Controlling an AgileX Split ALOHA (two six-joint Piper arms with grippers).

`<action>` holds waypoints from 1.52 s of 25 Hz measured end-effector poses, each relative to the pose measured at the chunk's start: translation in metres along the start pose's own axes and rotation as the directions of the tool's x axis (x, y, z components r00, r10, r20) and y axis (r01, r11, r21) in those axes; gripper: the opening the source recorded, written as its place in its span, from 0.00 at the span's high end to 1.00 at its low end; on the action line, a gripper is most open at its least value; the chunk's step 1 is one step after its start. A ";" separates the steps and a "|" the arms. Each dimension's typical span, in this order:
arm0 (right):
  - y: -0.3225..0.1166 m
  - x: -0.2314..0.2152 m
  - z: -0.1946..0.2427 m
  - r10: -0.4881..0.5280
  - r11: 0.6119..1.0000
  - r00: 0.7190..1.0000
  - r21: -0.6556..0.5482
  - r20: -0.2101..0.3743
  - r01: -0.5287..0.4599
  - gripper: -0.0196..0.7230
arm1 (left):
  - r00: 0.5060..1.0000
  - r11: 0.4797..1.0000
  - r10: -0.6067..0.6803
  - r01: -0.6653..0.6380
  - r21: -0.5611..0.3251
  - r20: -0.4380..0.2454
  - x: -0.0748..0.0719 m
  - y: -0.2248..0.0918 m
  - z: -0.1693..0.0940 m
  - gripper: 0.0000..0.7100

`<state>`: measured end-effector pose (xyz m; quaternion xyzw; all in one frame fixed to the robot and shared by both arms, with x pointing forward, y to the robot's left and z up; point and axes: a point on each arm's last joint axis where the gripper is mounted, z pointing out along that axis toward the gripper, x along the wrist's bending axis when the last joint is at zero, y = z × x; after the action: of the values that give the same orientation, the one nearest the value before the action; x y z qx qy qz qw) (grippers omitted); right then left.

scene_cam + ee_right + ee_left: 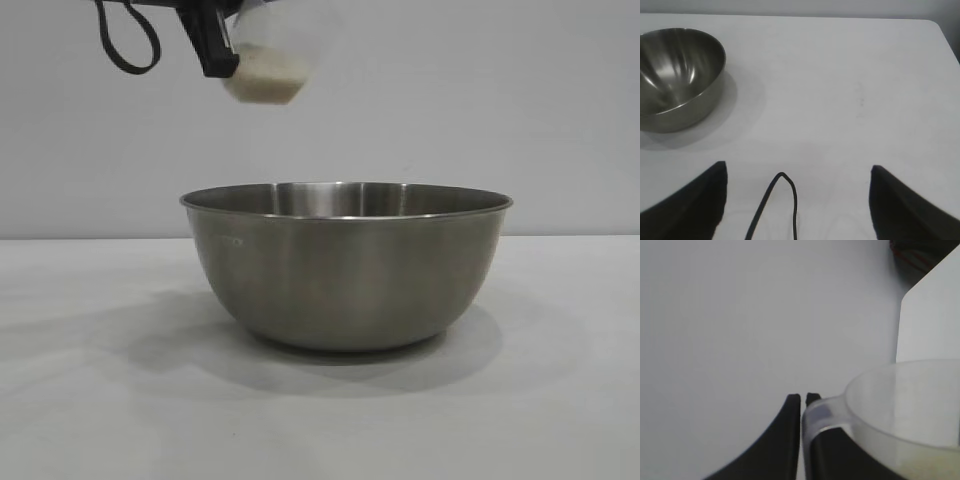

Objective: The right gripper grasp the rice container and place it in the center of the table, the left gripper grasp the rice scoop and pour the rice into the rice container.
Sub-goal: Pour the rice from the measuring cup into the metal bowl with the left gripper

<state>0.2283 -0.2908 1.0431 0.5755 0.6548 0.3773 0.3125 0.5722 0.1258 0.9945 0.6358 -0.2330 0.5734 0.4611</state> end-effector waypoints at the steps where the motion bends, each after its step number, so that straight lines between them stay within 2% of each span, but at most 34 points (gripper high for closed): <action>1: 0.000 0.000 0.000 0.000 1.000 1.000 0.000 0.000 0.000 0.30 | 0.999 0.999 0.041 -0.041 -0.004 0.017 -0.002 0.003 0.002 1.00; 5: 0.000 0.000 0.000 0.000 1.000 1.000 0.000 0.000 0.000 0.30 | 0.983 0.984 0.177 -0.176 -0.026 0.043 -0.007 0.007 0.005 1.00; 9: 0.000 0.000 0.000 0.000 1.000 1.000 0.000 0.000 0.000 0.30 | 0.947 0.948 0.318 -0.316 -0.041 0.052 -0.012 0.008 0.007 1.00; 16: 0.000 0.000 0.000 0.000 1.000 1.000 0.000 0.000 0.000 0.30 | 0.849 0.852 0.524 -0.521 -0.059 0.064 -0.019 0.006 0.009 1.00; 20: 0.000 0.000 0.000 0.000 1.000 1.000 0.000 0.000 0.000 0.30 | 0.778 0.780 0.625 -0.621 -0.072 0.067 -0.024 0.005 0.010 1.00; 30: 0.000 0.000 0.000 0.001 1.000 1.000 0.000 0.002 -0.001 0.30 | 0.651 0.653 0.757 -0.752 -0.093 0.052 -0.025 0.007 0.011 1.00; 38: 0.000 0.000 0.000 0.001 1.000 1.000 0.000 0.002 -0.001 0.30 | 0.522 0.523 0.852 -0.846 -0.101 0.038 -0.026 0.007 0.011 1.00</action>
<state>0.2283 -0.2908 1.0431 0.5763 0.6542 0.3770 0.3129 0.5663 0.1076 0.9733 0.4484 -0.5517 0.6901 0.1350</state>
